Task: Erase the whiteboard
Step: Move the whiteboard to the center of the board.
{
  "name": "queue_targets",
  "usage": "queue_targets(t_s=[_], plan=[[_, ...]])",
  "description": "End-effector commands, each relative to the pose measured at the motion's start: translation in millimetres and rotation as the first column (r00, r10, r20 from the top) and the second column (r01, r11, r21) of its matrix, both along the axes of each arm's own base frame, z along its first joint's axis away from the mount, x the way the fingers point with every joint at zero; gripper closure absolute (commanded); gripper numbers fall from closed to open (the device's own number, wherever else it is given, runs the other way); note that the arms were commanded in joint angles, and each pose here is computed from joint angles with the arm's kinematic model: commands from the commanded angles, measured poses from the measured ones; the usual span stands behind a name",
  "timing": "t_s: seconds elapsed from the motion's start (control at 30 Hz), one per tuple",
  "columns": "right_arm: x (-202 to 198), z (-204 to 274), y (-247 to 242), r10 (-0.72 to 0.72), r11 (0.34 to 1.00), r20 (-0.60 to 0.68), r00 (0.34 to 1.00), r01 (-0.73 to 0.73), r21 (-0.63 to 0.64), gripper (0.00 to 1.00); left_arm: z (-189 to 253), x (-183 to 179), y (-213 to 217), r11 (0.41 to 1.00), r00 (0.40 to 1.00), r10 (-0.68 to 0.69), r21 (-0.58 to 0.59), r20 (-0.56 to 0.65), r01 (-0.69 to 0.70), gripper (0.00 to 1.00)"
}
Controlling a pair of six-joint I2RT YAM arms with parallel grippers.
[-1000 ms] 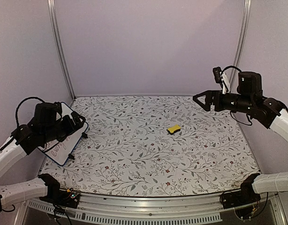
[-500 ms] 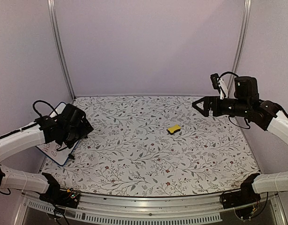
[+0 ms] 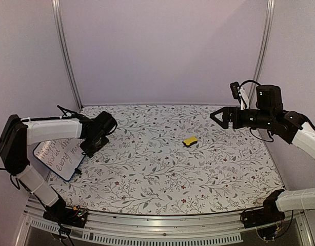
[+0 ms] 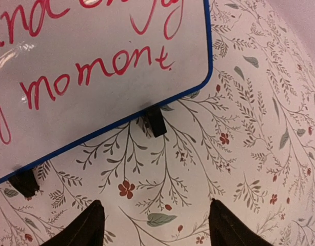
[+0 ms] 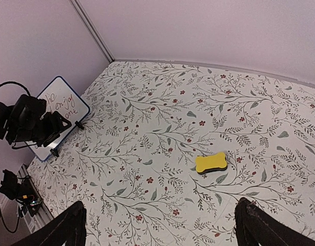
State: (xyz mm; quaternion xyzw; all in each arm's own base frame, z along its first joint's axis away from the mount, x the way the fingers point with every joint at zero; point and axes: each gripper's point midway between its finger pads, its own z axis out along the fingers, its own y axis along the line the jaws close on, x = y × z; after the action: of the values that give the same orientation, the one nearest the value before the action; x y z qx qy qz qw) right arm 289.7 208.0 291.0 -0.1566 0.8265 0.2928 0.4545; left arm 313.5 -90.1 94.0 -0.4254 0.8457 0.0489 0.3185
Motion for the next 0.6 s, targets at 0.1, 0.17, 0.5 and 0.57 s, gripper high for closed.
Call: queue_targets(t_s=[0.1, 0.17, 0.5, 0.57], plan=[[-12, 6, -1, 0.014, 1.0, 0.008, 1.0, -0.014, 0.024, 0.01, -31, 19, 23, 0.994, 0.993, 0.097, 0.047, -0.063, -0.094, 0.47], [-14, 7, -2, 0.015, 1.0, 0.009, 1.0, -0.015, 0.025, 0.01, -34, 23, 28, 0.992, 0.992, 0.109, 0.063, -0.056, -0.106, 0.49], [-17, 9, 2, 0.04, 0.998, 0.007, 0.999, -0.04, 0.05, 0.01, -48, 44, 35, 0.986, 0.991, 0.114, 0.128, -0.069, -0.105, 0.51], [-18, 8, 3, 0.047, 0.997, 0.001, 0.999, -0.047, 0.056, 0.01, -51, 46, 36, 0.984, 0.99, 0.117, 0.143, -0.073, -0.106, 0.51]])
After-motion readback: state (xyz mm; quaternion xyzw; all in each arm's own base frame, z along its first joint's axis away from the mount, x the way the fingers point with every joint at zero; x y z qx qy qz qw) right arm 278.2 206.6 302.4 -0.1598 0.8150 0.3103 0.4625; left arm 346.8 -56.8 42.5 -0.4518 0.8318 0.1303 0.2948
